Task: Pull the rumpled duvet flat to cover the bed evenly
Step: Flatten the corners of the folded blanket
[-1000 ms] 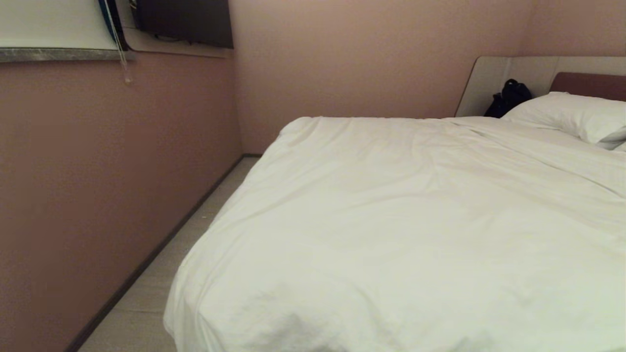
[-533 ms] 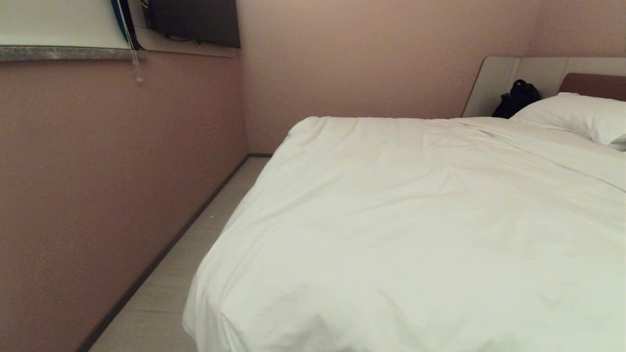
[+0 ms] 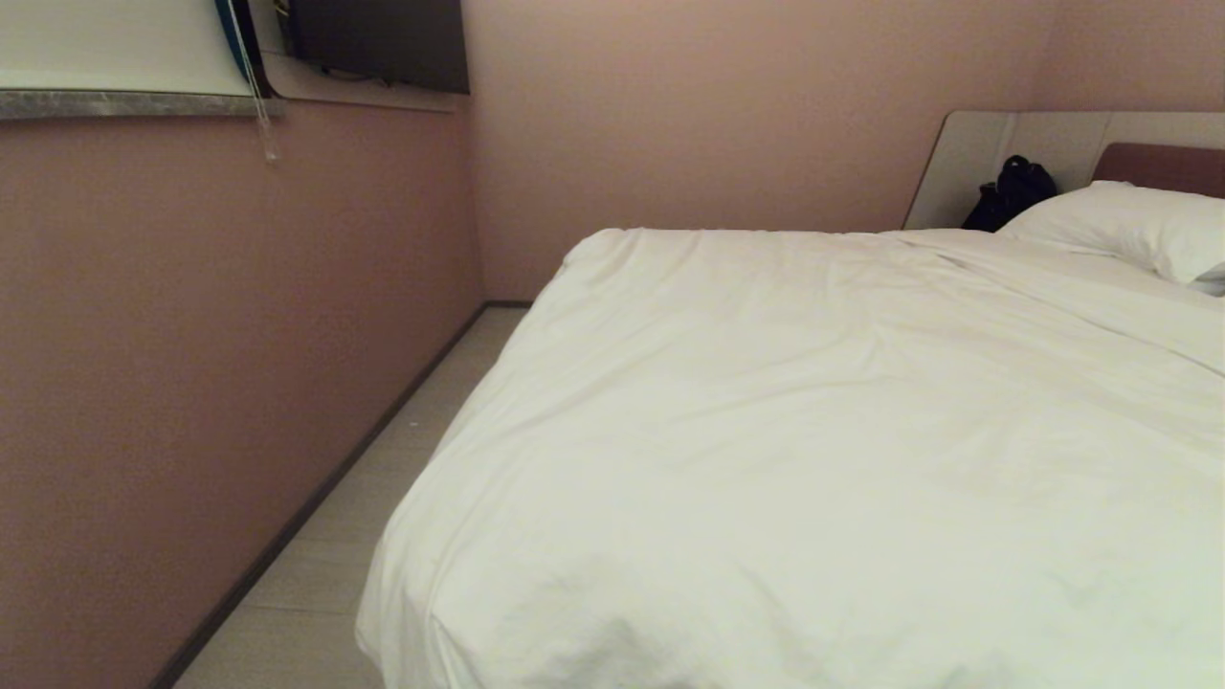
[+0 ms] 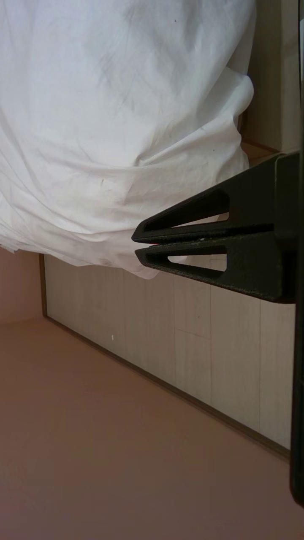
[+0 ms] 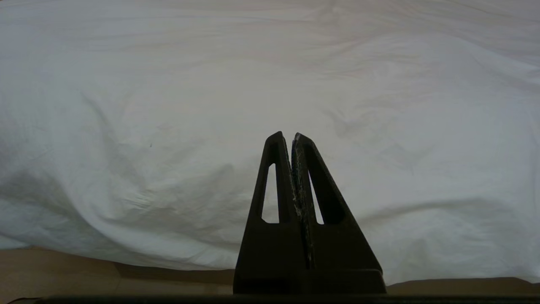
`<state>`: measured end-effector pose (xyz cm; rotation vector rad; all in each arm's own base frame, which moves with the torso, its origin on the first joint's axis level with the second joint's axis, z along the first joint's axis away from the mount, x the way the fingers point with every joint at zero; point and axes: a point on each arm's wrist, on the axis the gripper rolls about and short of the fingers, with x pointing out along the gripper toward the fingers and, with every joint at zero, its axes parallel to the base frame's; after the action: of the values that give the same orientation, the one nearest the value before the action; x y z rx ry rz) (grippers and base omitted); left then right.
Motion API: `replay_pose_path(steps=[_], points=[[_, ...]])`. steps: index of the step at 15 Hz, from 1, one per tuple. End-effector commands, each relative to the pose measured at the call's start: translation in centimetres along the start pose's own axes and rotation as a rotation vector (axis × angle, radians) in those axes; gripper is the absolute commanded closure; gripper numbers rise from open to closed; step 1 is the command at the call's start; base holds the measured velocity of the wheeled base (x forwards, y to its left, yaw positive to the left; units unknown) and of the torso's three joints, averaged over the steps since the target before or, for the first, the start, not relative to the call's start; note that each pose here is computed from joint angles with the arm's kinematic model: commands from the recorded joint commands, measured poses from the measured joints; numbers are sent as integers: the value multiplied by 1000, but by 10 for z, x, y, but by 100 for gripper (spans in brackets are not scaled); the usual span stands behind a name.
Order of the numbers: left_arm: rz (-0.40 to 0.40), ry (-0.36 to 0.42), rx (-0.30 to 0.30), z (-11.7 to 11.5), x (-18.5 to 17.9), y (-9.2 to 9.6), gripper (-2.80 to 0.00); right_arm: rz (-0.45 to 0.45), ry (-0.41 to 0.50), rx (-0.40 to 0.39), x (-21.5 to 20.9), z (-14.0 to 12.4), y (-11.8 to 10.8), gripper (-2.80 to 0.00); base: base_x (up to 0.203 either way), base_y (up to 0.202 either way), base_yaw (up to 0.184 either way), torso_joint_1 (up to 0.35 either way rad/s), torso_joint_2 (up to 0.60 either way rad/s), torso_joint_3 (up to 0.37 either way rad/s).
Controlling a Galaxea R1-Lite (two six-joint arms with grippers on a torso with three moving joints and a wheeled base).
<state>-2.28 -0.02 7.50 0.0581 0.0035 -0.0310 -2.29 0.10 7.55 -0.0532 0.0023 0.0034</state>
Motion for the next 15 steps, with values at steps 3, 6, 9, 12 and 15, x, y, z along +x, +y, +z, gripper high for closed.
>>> replay_pose_path(steps=[3,6,9,12,15], points=[[0,0,0,0,0,0,0,0,0,0,0,0,0,0,0,0,0,0,0,0],[0,0,2,0,0,0,0,1,1,0,0,0,0,0,0,0,0,0,0,0],[0,0,3,0,0,0,0,0,1,0,0,0,0,0,0,0,0,0,0,0],[0,0,3,0,0,0,0,1,0,0,0,0,0,0,0,0,0,0,0,0],[0,0,3,0,0,0,0,1,1,0,0,0,0,0,1,21,-1,-1,-1,-1]])
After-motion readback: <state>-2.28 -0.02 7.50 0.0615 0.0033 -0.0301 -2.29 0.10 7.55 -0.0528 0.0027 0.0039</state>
